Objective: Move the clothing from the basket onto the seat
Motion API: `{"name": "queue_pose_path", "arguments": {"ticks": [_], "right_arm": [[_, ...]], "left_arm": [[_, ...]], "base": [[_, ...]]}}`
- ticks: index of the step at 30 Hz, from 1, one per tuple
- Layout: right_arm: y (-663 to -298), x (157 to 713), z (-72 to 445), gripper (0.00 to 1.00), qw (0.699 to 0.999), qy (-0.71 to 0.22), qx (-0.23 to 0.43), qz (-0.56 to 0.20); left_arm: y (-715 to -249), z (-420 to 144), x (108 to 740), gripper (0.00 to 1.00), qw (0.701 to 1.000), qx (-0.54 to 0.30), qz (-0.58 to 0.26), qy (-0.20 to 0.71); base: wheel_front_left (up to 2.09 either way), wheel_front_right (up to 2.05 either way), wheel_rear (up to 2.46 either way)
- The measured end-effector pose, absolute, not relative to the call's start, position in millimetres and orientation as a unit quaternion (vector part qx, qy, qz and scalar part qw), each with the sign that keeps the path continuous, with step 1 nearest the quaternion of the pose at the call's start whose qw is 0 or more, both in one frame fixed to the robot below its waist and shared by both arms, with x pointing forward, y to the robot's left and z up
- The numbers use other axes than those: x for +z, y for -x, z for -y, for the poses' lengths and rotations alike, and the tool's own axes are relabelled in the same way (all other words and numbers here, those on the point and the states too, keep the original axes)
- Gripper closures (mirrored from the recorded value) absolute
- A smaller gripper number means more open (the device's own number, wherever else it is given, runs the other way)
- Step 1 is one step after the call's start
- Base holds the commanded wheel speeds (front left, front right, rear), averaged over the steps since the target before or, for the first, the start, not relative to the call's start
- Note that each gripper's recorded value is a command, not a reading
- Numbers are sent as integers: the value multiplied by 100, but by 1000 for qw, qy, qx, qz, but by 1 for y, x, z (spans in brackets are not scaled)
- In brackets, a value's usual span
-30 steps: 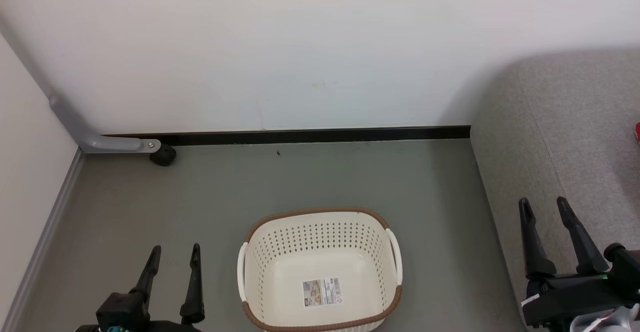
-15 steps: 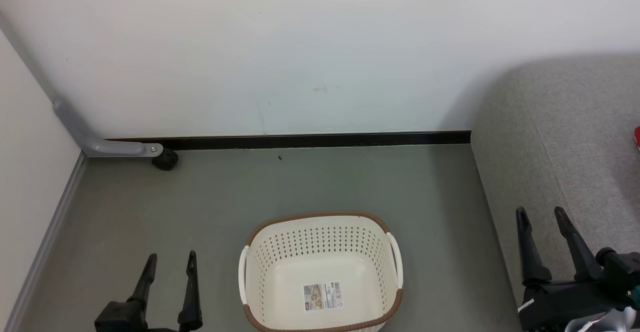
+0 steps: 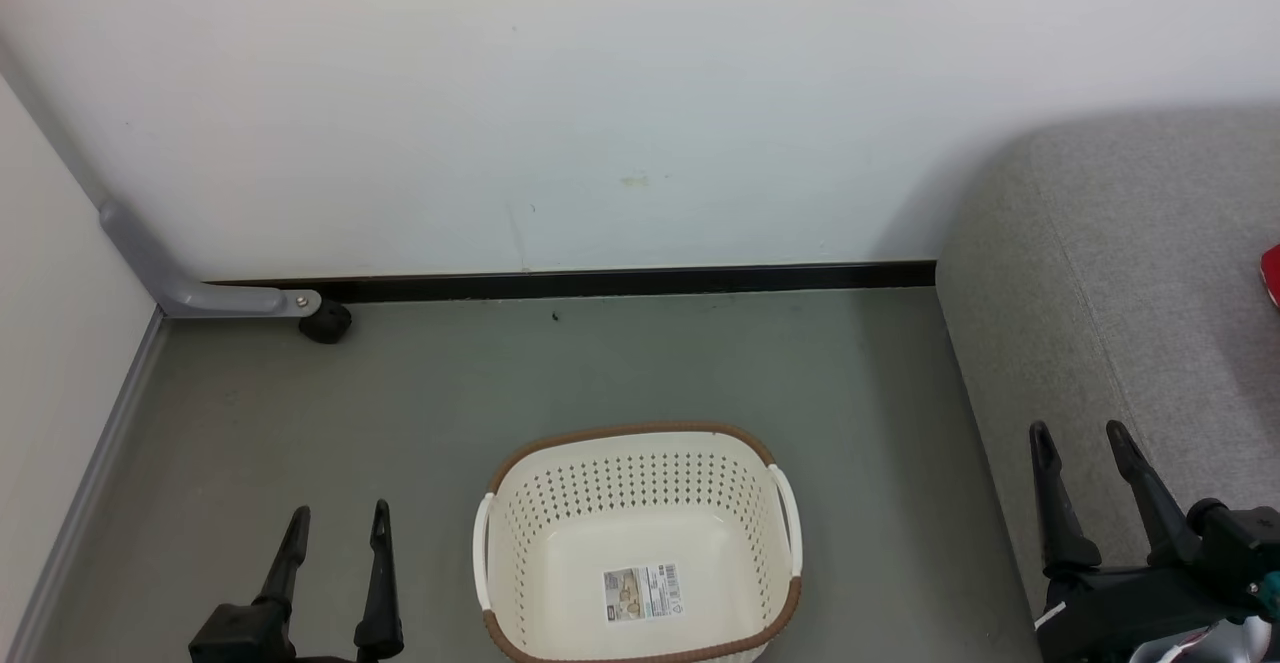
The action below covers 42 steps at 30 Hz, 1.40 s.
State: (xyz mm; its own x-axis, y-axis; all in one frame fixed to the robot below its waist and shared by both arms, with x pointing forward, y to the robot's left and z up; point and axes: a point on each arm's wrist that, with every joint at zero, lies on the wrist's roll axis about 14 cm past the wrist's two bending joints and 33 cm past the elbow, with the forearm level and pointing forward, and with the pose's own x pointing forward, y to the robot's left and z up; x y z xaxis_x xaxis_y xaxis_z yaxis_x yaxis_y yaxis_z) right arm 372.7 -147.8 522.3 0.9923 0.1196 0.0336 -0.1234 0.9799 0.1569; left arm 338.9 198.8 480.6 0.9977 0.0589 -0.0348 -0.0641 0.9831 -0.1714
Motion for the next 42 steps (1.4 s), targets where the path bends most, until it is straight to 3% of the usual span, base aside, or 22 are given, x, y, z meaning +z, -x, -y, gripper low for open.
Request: {"name": "queue_pose_path", "arguments": {"ticks": [6,7,15,42], "right_arm": [[-373,524,148,0,995,-79,61,14],[-373,524,148,100,995,-79,62,14],[-358,483,144,100,993,-89,54,-48],[-361,468,166,100,957,-277,2,-91]], "left_arm": [[-339,-199,481,0,996,31,-13,86],[-339,-199,482,100,996,32,-13,87],[-323,-193,447,100,992,40,-69,100],[-332,-198,437,100,951,71,-106,281]], "base": [[0,0,0],[0,0,0],[0,0,0],[0,0,0]]}}
